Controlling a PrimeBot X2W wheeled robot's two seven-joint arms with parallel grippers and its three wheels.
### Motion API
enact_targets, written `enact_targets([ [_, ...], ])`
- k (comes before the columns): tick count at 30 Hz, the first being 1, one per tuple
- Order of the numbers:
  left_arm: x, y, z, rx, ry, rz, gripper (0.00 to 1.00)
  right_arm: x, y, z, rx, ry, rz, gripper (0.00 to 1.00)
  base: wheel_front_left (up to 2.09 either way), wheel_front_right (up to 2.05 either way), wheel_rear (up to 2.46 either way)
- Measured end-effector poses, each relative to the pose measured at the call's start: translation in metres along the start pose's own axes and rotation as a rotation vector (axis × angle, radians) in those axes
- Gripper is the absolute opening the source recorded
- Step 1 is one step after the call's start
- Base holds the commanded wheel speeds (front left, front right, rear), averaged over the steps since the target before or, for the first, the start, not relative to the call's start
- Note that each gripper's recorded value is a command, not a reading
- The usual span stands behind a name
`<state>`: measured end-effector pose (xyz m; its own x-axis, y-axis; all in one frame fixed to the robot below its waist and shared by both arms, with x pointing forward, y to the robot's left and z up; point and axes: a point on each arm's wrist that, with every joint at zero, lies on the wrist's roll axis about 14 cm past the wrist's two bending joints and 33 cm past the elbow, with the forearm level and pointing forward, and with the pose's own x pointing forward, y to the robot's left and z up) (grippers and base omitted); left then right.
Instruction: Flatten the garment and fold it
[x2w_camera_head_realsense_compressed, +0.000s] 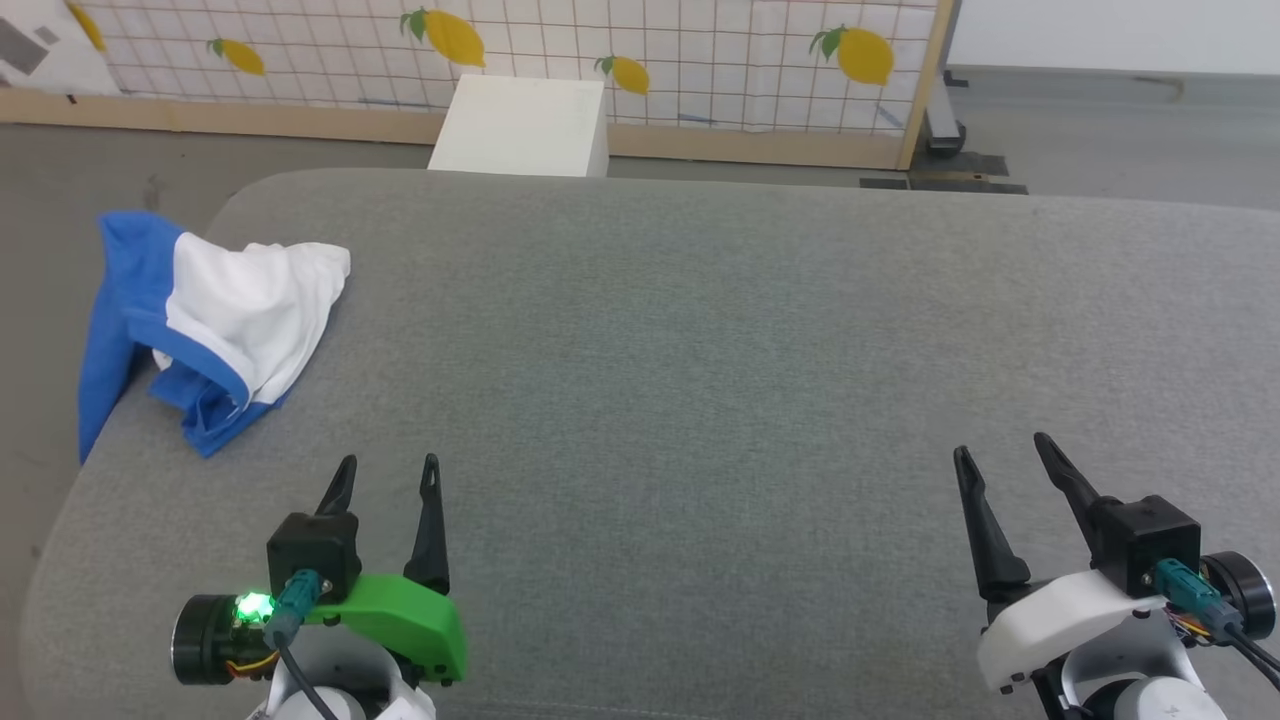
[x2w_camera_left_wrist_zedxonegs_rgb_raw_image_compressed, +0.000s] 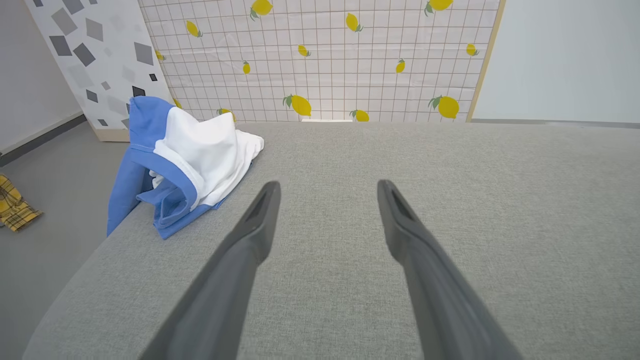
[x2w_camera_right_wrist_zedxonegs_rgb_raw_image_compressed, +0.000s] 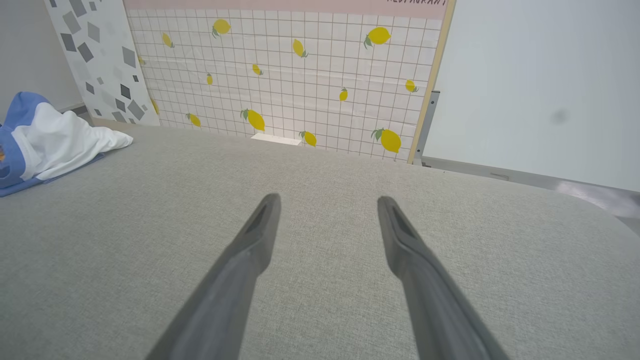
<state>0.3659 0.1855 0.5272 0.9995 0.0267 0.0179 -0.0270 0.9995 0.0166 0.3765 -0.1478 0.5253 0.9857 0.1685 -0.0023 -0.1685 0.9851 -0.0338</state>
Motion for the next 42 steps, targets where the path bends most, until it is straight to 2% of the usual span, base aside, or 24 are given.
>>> enact_targets([
  [26,-0.045,0.073,0.002,-0.030,-0.036,0.254,1.00,0.037,0.062,0.004,0.020,-0.023,0.191,1.00,-0.01,-0.01,-0.01],
  [42,-0.068,0.100,0.002,-0.034,-0.055,0.372,1.00,0.051,0.093,0.005,0.037,-0.035,0.277,1.00,-0.03,-0.03,-0.03],
])
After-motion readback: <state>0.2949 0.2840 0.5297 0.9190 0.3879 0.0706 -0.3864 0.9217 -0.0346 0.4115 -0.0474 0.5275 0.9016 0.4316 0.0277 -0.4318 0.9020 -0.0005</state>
